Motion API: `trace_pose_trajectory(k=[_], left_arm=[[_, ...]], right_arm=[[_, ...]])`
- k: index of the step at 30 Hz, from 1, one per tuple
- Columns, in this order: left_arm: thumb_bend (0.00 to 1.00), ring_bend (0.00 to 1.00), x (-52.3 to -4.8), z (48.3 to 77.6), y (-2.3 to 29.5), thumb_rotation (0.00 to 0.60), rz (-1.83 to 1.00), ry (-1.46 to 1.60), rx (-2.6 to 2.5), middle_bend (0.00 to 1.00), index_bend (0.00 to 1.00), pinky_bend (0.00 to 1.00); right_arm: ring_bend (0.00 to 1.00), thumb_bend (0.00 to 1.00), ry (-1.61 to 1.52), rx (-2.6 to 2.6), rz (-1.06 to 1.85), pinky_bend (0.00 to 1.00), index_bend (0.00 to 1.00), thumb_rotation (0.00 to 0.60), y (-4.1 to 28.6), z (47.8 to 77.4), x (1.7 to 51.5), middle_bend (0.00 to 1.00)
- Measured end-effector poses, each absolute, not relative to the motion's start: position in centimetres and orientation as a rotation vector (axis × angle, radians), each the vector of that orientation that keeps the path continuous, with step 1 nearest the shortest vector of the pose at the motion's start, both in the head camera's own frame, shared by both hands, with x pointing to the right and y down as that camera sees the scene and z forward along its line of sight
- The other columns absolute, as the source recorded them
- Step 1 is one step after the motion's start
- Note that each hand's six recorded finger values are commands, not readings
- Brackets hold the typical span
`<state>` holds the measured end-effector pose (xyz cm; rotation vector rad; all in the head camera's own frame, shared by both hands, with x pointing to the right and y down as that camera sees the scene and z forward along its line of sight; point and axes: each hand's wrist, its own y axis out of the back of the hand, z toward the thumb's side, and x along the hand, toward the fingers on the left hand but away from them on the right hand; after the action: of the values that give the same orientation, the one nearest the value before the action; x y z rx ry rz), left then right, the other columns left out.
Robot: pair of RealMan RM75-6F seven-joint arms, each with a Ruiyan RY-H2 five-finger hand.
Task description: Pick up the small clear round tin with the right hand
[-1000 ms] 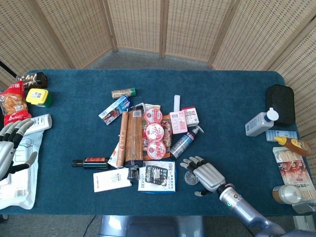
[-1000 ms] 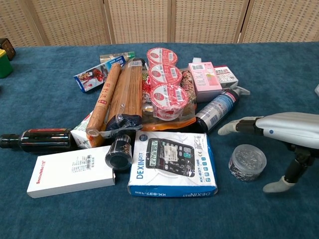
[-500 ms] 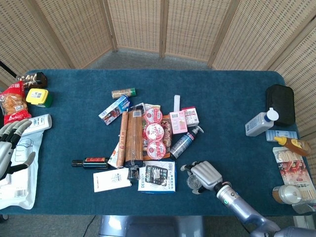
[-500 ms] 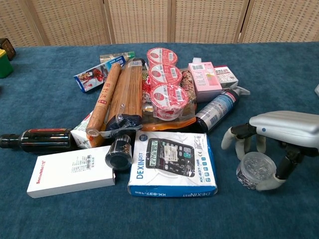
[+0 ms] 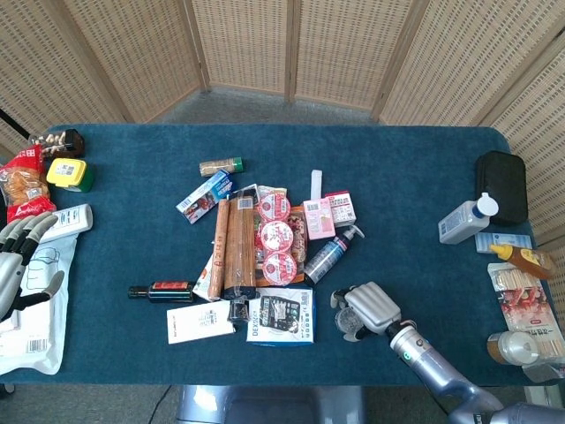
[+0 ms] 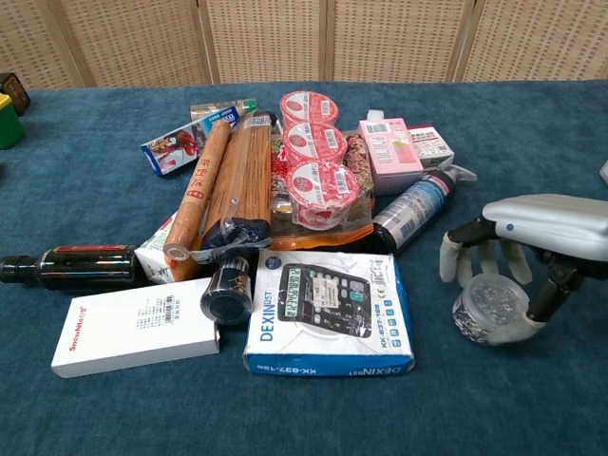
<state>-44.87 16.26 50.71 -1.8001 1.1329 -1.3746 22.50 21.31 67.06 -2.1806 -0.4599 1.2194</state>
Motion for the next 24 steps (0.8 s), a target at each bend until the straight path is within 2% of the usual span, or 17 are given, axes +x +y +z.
trace_pose_trajectory(k=[8, 24], left_arm=[[0.45, 0.0, -45.0, 50.7, 16.3, 0.6, -1.374, 1.136, -1.799, 0.0, 0.0, 0.0], [0.45, 0.0, -45.6, 50.0, 16.8, 0.6, -1.387, 1.153, -1.779, 0.0, 0.0, 0.0]], right_arm=[[0.52, 0.14, -0.545, -2.145, 1.198, 0.59, 0.4, 0.6, 18.3, 64.7, 23.4, 0.58], [0.54, 0.14, -0.727, -2.032, 1.054, 0.6, 0.41, 0.6, 9.0, 57.0, 23.2, 0.58]])
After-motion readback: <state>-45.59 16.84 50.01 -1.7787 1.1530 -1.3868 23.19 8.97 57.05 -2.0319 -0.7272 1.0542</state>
